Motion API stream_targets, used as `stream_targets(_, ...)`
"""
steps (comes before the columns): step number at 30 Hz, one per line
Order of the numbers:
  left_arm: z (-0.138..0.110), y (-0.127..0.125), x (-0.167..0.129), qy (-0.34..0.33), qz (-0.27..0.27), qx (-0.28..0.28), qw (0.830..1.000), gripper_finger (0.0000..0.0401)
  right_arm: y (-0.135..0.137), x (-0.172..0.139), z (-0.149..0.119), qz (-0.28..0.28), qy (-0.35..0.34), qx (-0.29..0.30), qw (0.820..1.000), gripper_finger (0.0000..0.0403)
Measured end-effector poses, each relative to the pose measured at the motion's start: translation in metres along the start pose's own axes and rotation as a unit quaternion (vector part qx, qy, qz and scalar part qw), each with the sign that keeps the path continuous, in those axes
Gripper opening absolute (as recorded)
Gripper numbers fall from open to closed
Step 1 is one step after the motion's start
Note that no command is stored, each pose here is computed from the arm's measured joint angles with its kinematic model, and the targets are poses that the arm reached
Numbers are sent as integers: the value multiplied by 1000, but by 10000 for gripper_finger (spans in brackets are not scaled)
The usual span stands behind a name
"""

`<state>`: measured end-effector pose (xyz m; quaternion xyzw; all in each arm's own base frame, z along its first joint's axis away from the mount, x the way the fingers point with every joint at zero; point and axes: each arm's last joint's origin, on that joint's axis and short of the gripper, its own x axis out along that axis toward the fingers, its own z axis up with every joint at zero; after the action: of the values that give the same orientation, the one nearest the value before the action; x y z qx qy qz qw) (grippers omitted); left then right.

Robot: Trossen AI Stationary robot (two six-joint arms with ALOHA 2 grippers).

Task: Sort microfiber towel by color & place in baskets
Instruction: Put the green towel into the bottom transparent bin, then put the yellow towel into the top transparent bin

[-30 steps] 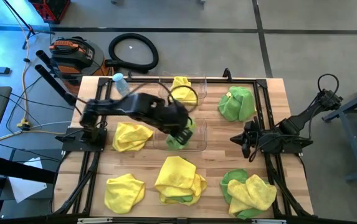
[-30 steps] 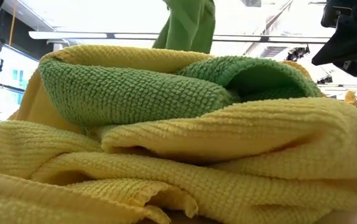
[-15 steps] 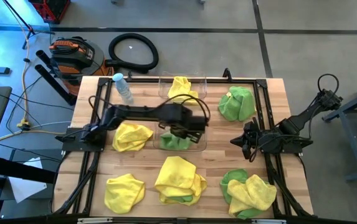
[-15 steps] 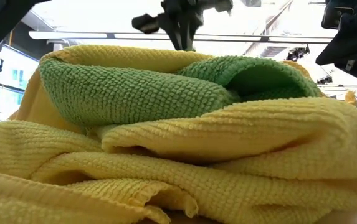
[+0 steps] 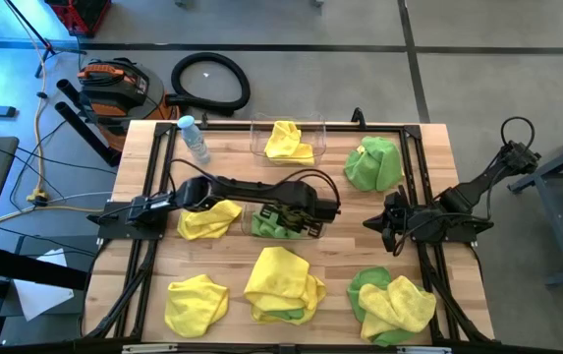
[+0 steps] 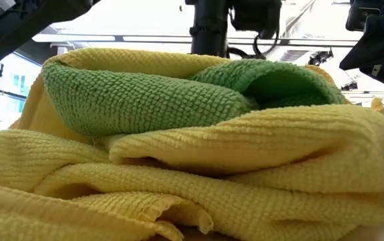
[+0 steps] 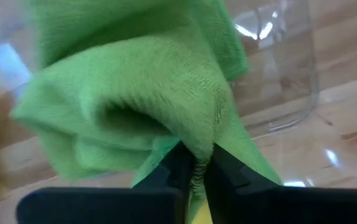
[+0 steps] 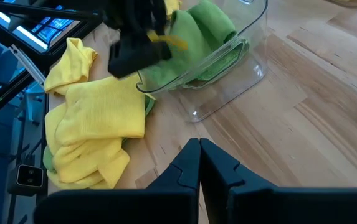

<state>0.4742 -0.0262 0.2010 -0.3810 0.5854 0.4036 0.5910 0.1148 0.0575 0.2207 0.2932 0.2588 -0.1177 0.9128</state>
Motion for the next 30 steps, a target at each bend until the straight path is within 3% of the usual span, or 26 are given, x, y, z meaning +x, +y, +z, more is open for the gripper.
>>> stream_targets(16,16,-7,11,-34,-26,3,999,151,0,0,0,0,0,13,1000,0)
stream_targets(27,12,0,-27,-61,-59,18,996,159,0,0,0,-1,1,17,1000,0)
stream_targets(30,10,3,-39,-73,-68,54,994,159,0,0,0,-1,0,18,1000,0)
